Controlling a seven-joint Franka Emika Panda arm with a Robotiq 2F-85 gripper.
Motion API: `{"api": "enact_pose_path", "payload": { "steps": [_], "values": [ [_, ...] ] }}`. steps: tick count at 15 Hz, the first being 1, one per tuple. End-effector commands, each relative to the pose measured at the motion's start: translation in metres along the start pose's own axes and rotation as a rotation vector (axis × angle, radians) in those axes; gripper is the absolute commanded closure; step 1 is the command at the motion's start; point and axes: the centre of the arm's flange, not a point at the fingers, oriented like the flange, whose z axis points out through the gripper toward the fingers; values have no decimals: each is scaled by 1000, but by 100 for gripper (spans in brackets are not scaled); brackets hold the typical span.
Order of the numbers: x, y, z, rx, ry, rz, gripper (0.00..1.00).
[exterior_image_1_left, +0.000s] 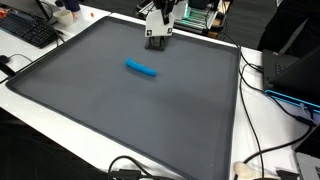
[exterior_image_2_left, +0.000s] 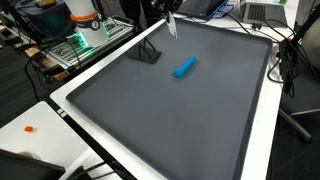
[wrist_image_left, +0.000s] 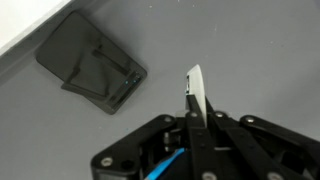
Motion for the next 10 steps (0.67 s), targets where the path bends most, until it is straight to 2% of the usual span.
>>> {"api": "enact_pose_path", "payload": {
  "steps": [1,8,9,10],
  "values": [
    [27,-34,7,-94,-20,-150,99],
    [56,-72,28,-224,-61,-377,99],
    [42,-59,24,-177,-39,-322,96],
    [45,-63,27,-188,-46,-338,96]
  ]
}}
